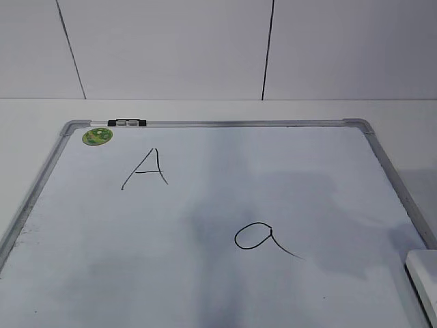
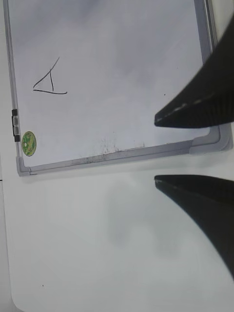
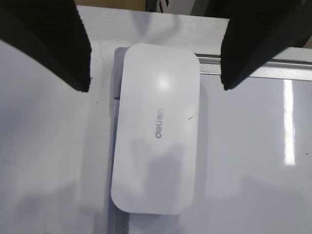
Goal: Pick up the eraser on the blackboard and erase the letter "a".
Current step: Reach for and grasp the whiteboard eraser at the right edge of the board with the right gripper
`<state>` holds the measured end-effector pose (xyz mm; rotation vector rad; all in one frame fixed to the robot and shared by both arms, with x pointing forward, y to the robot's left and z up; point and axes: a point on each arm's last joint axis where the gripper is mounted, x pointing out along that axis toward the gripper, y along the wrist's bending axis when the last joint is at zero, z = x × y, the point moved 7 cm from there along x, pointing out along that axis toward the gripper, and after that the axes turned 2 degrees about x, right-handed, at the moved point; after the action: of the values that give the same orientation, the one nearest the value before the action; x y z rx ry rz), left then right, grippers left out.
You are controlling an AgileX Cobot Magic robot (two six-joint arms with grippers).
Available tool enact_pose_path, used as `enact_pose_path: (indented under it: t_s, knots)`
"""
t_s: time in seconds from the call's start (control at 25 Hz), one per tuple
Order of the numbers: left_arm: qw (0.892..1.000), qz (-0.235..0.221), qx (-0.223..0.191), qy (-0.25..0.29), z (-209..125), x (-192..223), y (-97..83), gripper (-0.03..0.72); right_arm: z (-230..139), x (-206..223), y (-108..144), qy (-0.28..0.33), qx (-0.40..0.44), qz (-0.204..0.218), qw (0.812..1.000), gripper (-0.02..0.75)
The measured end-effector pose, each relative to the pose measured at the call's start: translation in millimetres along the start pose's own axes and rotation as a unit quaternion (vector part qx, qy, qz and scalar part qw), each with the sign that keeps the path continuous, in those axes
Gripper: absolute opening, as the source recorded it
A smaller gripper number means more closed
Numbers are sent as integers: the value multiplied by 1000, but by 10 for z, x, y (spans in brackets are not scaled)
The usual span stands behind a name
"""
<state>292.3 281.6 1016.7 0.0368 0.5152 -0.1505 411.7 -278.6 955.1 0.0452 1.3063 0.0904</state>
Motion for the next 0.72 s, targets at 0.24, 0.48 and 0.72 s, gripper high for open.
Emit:
enact_pose_path:
  t_s: [0.24,0.48,0.72]
  knots:
    - [1000,0,0,0,0,0,0,245,0,84,2,24,4,2,1000,675]
    - [1000,0,0,0,0,0,0,245,-34,328,-16,98,10,2,995,676]
    - [1000,0,0,0,0,0,0,245,12,420,-28,103,11,0,995,675]
